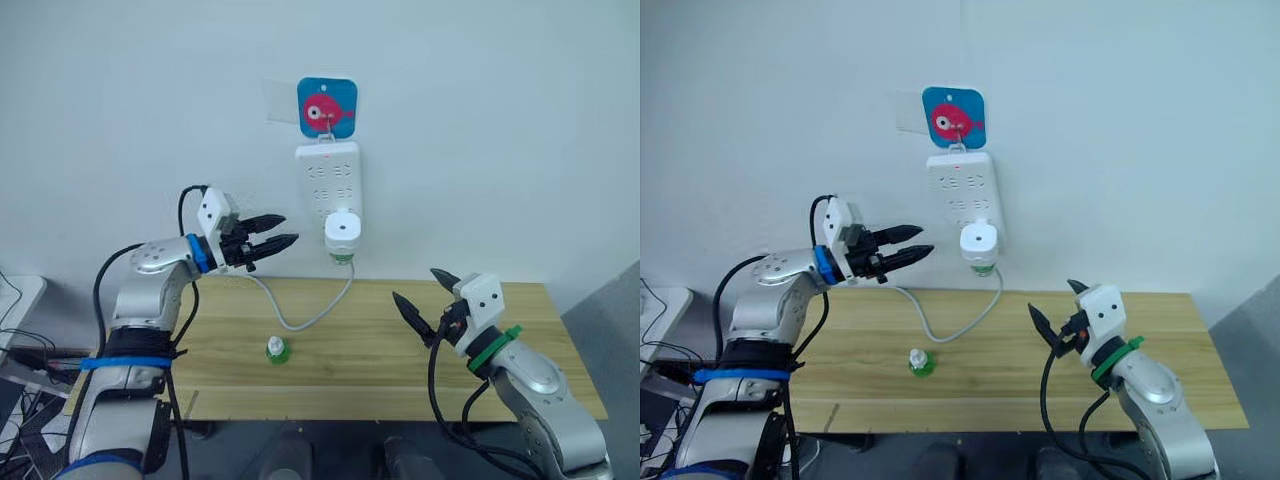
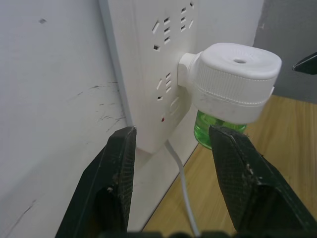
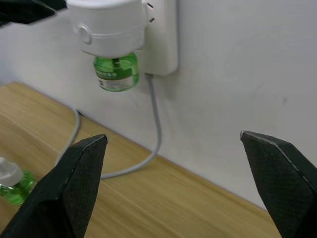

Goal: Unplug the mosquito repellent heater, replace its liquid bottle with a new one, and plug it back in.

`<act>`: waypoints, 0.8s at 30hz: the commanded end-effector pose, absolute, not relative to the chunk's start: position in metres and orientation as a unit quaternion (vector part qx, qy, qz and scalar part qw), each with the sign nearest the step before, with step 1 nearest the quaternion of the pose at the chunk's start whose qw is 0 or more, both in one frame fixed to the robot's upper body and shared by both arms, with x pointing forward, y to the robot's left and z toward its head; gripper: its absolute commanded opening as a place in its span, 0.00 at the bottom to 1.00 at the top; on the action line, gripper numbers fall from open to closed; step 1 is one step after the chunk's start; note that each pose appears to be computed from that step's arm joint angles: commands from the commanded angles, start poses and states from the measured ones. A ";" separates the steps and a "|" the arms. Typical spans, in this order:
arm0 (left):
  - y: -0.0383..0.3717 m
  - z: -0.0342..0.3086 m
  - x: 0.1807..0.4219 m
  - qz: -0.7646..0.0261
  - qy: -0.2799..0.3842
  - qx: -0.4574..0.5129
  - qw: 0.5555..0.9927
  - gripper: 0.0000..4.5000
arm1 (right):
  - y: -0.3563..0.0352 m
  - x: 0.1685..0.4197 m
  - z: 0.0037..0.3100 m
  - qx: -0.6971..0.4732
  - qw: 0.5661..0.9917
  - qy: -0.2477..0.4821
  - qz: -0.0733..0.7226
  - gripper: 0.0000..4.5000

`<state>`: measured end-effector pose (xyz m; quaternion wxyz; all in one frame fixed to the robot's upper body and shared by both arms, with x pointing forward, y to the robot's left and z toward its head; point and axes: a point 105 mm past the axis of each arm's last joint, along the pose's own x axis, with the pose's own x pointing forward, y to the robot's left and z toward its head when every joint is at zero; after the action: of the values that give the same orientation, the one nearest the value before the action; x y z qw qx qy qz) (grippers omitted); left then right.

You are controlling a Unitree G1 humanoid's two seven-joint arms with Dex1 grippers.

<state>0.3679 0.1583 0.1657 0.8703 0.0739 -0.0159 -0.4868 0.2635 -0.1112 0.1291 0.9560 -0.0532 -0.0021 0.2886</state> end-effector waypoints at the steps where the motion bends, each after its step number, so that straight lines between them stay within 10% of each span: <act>1: 0.153 0.181 0.381 -0.482 -0.041 0.083 0.871 0.58 | -0.096 0.258 0.160 -0.052 0.947 -0.048 0.314 1.00; 24: 0.089 0.203 0.401 -0.575 -0.086 0.074 0.810 0.58 | -0.087 0.258 0.177 -0.050 0.942 -0.048 0.329 1.00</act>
<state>0.4029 0.0968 0.1845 0.8247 0.0650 -0.0613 -0.5585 0.2635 -0.0884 0.1659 0.9453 -0.0508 -0.0252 0.3211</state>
